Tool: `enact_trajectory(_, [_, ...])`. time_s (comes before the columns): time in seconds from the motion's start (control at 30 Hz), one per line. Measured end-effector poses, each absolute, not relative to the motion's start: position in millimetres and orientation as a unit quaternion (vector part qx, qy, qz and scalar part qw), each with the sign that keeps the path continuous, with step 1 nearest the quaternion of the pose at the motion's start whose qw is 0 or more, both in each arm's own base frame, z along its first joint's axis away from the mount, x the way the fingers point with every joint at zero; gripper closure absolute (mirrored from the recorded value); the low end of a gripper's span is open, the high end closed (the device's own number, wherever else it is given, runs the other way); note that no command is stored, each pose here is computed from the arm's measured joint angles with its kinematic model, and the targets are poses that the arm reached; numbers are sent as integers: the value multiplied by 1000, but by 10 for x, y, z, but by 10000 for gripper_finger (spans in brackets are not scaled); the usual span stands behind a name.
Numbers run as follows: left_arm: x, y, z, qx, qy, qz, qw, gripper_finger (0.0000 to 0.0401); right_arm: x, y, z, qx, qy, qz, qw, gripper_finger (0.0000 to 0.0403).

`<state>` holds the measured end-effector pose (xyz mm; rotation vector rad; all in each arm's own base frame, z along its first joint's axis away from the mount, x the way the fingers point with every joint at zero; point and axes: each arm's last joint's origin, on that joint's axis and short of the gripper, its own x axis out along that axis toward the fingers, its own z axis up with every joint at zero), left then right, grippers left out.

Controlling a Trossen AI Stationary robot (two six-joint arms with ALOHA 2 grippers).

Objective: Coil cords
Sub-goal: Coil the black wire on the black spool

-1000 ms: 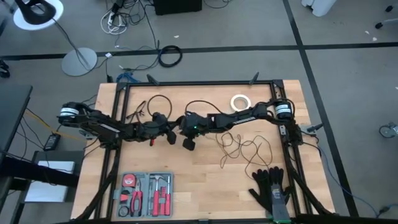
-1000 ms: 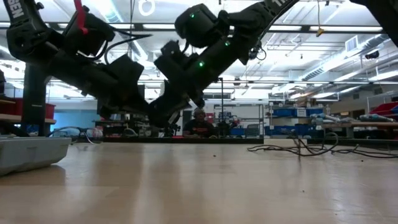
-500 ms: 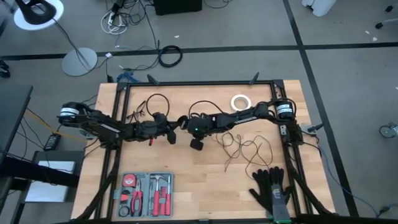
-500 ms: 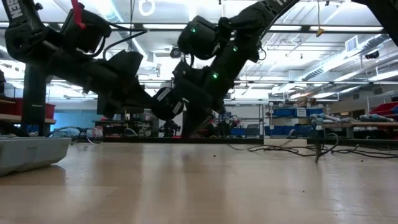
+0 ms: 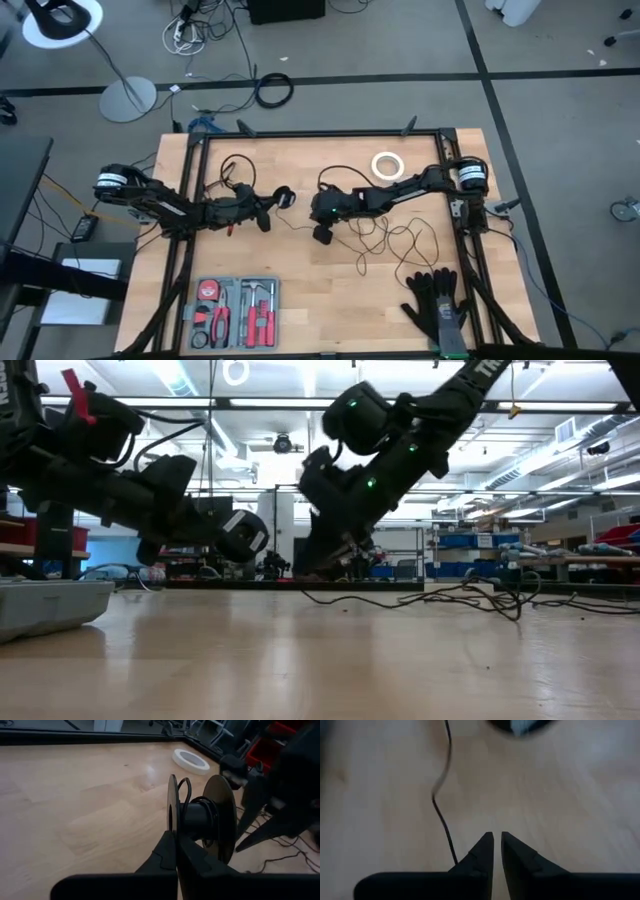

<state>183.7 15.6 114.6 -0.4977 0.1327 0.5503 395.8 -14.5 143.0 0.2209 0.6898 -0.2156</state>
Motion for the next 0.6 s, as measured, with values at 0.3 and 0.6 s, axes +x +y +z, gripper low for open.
enact_trajectory(0.3, [1839,158,1154,-231,64,270,932,401,3986,-102,1254,152,268,-66,949,361])
enact_trajectory(0.6, [1834,158,1142,-230,69,272,932,401,4007,-36,1215,136,270,-50,952,333])
